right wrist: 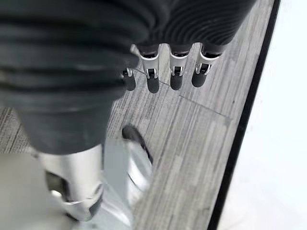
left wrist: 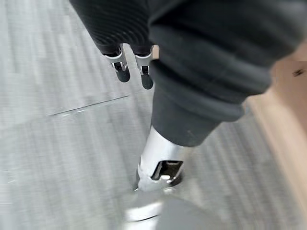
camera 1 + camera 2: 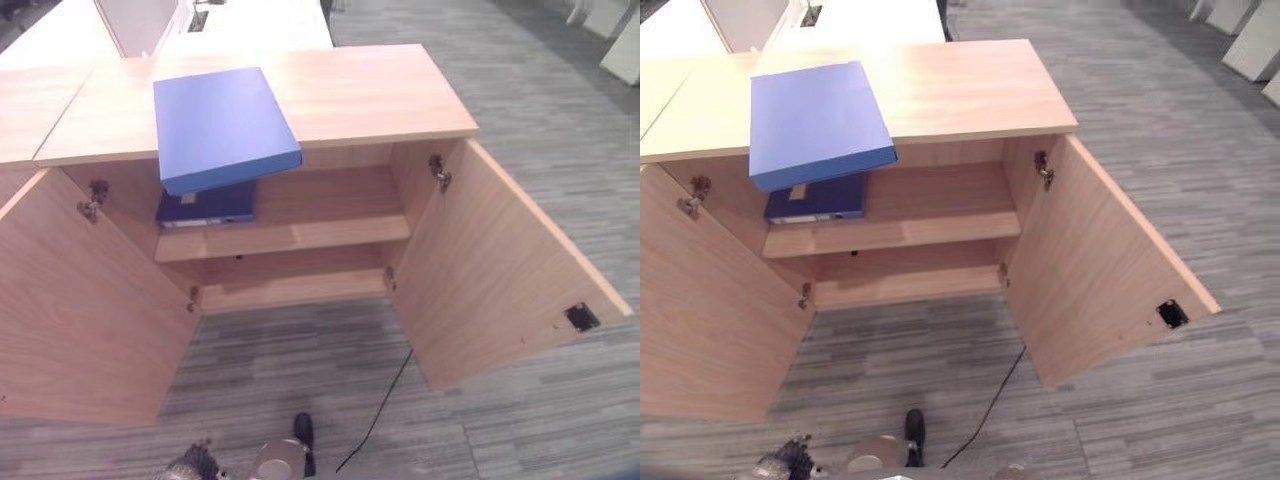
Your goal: Put the empty folder in the office cabinet
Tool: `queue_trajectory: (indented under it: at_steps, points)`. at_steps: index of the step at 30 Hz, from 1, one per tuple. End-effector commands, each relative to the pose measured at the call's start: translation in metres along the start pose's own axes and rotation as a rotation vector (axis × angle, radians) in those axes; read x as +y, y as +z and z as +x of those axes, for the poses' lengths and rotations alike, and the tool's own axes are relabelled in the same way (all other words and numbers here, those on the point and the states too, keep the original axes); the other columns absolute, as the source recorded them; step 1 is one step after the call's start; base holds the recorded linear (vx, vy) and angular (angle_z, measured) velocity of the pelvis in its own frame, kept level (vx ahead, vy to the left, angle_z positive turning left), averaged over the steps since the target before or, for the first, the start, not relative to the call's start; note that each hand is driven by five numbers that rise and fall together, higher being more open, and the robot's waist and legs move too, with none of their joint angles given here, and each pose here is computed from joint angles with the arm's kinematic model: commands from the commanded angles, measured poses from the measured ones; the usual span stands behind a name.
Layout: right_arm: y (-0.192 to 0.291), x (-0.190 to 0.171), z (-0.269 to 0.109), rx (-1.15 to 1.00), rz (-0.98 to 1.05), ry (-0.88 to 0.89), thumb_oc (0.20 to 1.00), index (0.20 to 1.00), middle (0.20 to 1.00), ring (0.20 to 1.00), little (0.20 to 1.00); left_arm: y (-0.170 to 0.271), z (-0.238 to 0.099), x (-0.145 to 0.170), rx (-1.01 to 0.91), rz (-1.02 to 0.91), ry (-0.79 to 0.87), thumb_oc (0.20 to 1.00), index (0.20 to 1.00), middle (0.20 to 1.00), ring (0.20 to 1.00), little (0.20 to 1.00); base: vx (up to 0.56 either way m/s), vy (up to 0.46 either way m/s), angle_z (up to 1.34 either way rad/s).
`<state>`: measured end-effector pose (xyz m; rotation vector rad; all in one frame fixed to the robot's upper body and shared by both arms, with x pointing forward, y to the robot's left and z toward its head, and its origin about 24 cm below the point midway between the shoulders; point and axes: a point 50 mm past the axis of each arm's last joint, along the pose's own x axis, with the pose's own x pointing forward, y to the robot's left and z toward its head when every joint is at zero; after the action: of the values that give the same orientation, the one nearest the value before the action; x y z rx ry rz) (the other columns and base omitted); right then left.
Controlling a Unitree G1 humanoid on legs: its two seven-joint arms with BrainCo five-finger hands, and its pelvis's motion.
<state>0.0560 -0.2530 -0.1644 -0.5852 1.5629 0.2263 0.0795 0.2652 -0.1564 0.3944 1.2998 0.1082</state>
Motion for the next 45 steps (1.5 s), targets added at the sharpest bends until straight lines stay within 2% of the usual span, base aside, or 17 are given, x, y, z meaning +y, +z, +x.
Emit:
queue_trajectory:
  at_steps: [1,3,6,9,11,15,20,28,38,45]
  points:
    - [0.028,-0.017,-0.004,-0.072,-0.123,-0.078,1.0,1.0,1.0,1.0,1.0,0.025,0.001,0.002,-0.079,0.034,0.003,1.0,1.0,1.0,1.0,1.0,-0.01,-0.02,0.22]
    - [0.032,-0.017,-0.005,-0.079,-0.16,-0.087,1.0,1.0,1.0,1.0,1.0,0.026,0.001,0.0,-0.081,0.03,0.001,1.0,1.0,1.0,1.0,1.0,0.01,-0.052,0.02]
    - [0.068,-0.022,-0.012,-0.174,-0.276,-0.163,1.0,1.0,1.0,1.0,1.0,0.034,0.001,-0.008,-0.117,0.046,-0.006,1.0,1.0,1.0,1.0,1.0,0.04,-0.086,0.04]
    - [0.087,-0.025,-0.017,-0.234,-0.303,-0.199,1.0,1.0,1.0,1.0,1.0,0.036,0.0,-0.009,-0.128,0.05,0.002,1.0,1.0,1.0,1.0,1.0,0.05,-0.075,0.1]
    - [0.125,-0.032,-0.032,-0.39,-0.263,-0.253,1.0,1.0,1.0,1.0,1.0,0.057,-0.001,-0.004,-0.204,0.008,0.037,1.0,1.0,1.0,1.0,1.0,-0.09,-0.156,0.16]
    - [0.139,-0.034,-0.039,-0.471,-0.199,-0.235,1.0,1.0,1.0,1.0,1.0,0.066,-0.003,-0.011,-0.243,0.0,0.031,1.0,1.0,1.0,1.0,1.0,-0.05,0.0,0.22]
    - [0.142,-0.028,-0.04,-0.507,-0.142,-0.197,1.0,1.0,1.0,1.0,1.0,0.056,-0.002,-0.015,-0.217,-0.01,0.03,1.0,1.0,1.0,1.0,1.0,0.11,0.108,-0.04]
    - [0.114,-0.023,-0.027,-0.421,-0.071,-0.159,1.0,1.0,1.0,1.0,1.0,0.063,-0.005,-0.04,-0.253,0.024,-0.072,1.0,1.0,1.0,1.0,1.0,0.11,0.233,0.35]
    - [0.123,-0.02,-0.03,-0.434,-0.001,-0.117,1.0,1.0,1.0,1.0,1.0,0.083,-0.008,-0.041,-0.314,-0.021,-0.121,1.0,1.0,1.0,1.0,1.0,0.08,0.3,0.09]
    - [0.121,-0.015,-0.028,-0.432,0.097,-0.077,1.0,1.0,1.0,1.0,1.0,0.118,-0.024,-0.036,-0.498,0.003,-0.134,1.0,1.0,1.0,1.0,1.0,0.13,0.258,0.24]
